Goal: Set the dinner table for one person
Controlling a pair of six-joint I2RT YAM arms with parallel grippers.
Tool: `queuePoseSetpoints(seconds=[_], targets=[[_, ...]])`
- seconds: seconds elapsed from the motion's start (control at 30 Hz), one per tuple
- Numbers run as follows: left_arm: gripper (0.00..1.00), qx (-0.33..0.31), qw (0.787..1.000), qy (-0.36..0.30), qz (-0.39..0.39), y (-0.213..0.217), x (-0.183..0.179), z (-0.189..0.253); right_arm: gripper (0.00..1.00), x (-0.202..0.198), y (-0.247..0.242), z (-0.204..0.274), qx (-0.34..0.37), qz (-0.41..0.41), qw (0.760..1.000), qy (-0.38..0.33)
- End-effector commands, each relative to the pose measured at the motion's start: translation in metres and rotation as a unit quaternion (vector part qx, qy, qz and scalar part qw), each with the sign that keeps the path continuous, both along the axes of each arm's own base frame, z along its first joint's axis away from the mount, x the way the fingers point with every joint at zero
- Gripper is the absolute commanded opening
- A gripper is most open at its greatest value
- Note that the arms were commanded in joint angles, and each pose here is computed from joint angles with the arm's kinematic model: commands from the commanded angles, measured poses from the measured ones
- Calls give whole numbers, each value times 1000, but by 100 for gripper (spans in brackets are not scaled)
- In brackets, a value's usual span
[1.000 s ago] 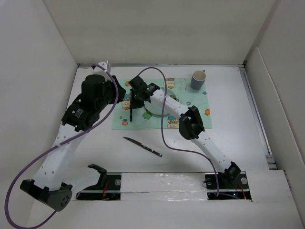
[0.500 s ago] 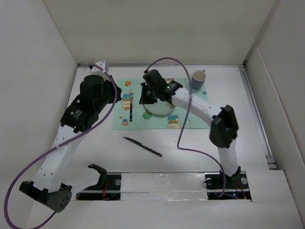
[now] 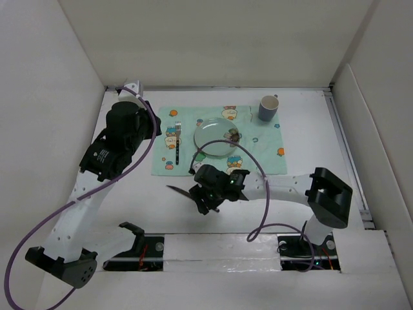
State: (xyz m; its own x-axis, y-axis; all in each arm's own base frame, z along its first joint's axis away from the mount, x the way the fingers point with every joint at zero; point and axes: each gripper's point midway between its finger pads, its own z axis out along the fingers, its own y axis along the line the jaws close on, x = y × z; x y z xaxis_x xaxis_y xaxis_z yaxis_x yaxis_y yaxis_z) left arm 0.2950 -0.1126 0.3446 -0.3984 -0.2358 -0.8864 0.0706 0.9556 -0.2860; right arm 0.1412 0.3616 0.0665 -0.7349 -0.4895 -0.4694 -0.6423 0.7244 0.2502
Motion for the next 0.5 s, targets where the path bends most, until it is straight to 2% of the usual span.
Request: queuePoseSetpoints(seconds=[0.0, 0.23, 0.37, 0.4, 0.43, 0.47], targets=[[14, -31, 999, -35, -3, -3, -3, 31, 64, 25, 14, 5, 5, 16, 998, -65], [15, -57, 998, -29, -6, -8, -6, 24, 63, 24, 20, -19, -18, 41, 997, -65], [15, -63, 998, -23, -2, -8, -6, 17, 61, 36, 25, -29, -38, 43, 995, -87], [15, -63, 998, -21, -1, -8, -6, 16, 56, 38, 28, -33, -42, 45, 994, -87], [15, -62, 998, -21, -1, -8, -6, 15, 56, 38, 28, -37, -45, 47, 994, -84], [15, -61, 998, -19, 1, -8, -5, 13, 45, 34, 31, -39, -46, 55, 994, -83]])
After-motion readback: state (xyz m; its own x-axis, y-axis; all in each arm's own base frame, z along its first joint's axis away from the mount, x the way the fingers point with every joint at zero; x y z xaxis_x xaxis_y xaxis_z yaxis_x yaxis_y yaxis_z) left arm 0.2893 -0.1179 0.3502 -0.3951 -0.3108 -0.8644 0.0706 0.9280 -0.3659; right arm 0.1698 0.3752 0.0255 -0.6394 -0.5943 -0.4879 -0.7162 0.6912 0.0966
